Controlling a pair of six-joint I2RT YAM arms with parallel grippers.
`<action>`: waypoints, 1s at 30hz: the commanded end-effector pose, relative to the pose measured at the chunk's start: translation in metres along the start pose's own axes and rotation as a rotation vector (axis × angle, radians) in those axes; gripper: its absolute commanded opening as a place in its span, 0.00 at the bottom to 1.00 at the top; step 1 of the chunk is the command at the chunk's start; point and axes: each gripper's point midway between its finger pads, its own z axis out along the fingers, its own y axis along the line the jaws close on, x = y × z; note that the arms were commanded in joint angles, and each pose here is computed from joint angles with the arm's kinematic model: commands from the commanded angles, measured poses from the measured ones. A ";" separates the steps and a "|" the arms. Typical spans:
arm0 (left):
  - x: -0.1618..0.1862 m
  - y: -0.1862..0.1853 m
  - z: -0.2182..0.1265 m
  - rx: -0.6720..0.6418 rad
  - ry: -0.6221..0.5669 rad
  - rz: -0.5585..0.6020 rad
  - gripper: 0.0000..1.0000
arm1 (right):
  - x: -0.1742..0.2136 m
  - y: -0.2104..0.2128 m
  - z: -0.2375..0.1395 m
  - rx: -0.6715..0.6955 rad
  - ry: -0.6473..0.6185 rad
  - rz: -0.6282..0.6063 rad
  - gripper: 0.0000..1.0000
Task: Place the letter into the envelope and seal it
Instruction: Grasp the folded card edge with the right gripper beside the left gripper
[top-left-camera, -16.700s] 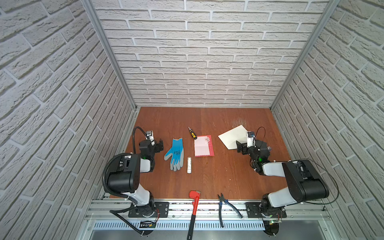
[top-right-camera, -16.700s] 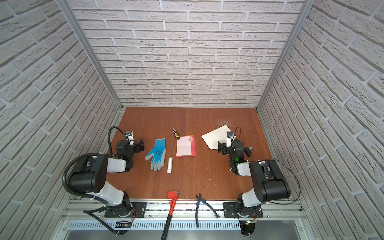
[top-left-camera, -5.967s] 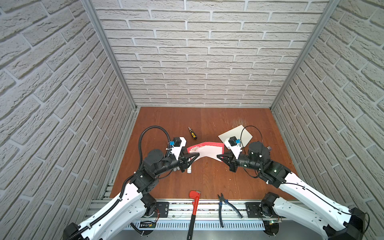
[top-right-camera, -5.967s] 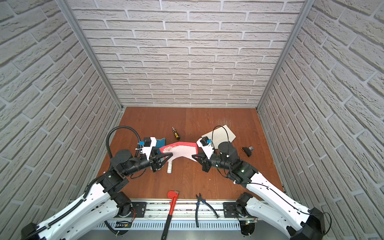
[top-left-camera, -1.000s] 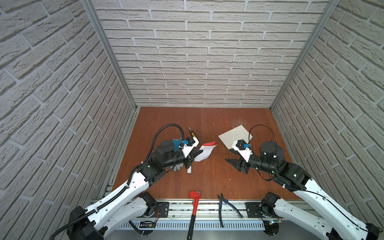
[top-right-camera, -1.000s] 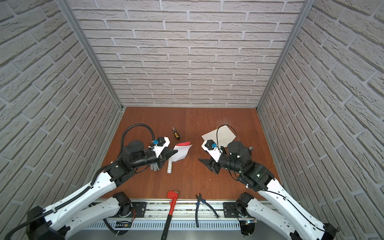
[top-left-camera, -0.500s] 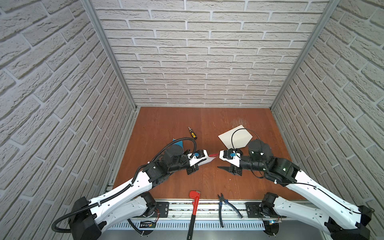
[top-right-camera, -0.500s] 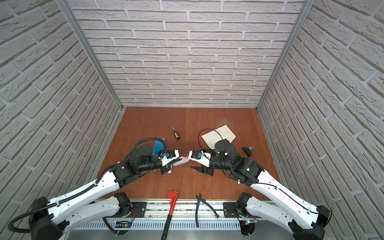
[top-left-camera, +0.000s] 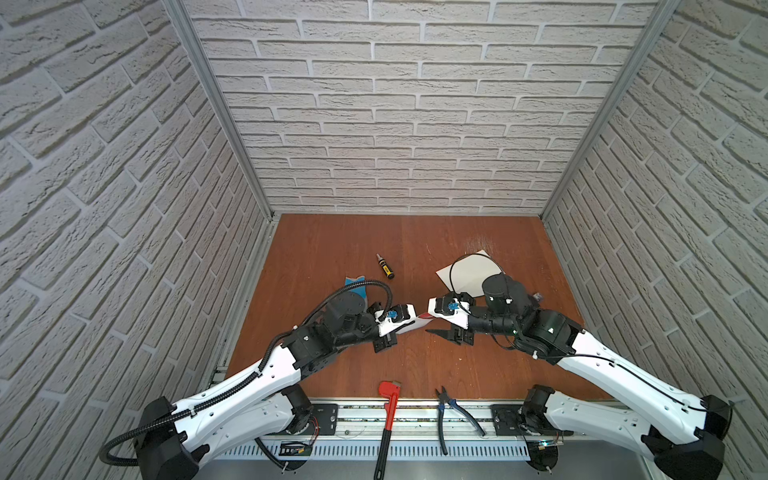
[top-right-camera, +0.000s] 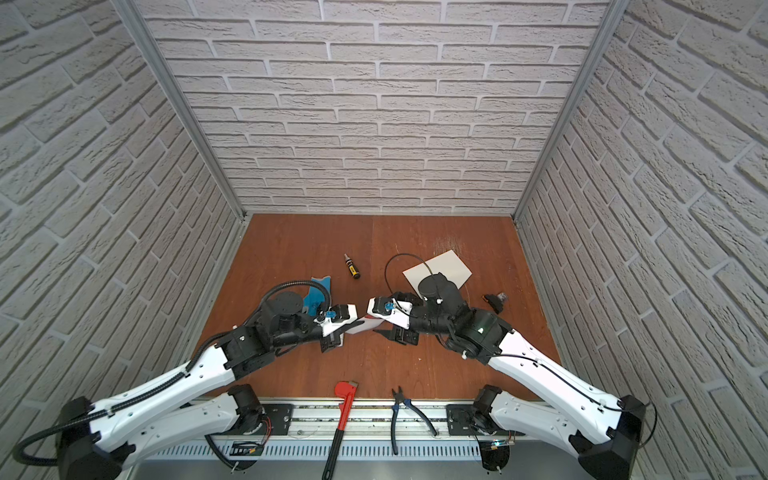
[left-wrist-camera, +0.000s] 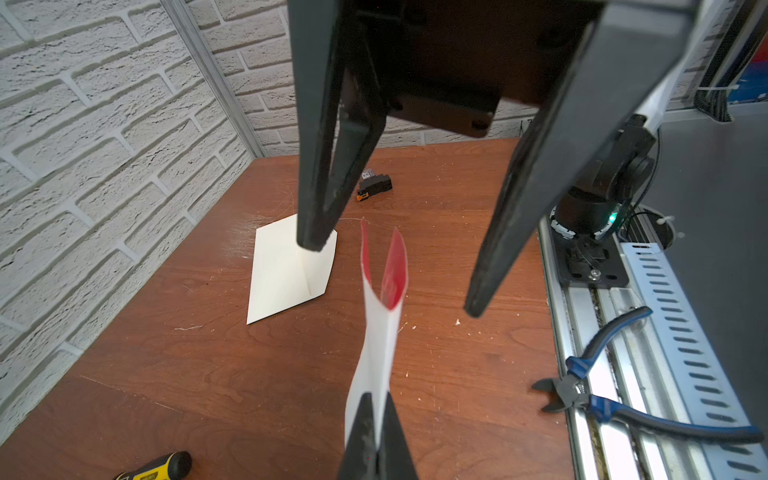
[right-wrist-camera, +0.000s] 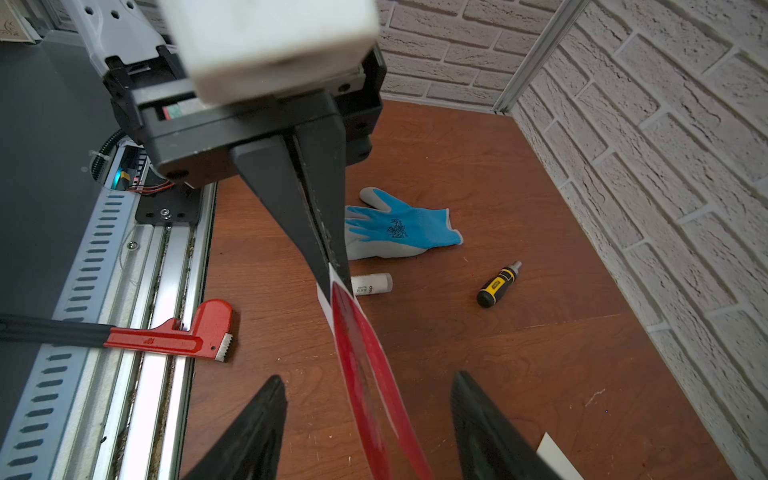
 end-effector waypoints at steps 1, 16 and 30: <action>-0.007 -0.005 -0.003 0.016 -0.044 0.027 0.00 | -0.018 -0.001 0.000 -0.017 -0.048 -0.035 0.60; -0.026 -0.016 -0.010 0.050 -0.079 0.007 0.34 | -0.023 0.011 -0.012 -0.071 -0.063 -0.021 0.06; -0.070 -0.027 -0.013 0.108 -0.204 0.044 0.43 | -0.008 0.032 -0.020 -0.146 -0.031 0.012 0.06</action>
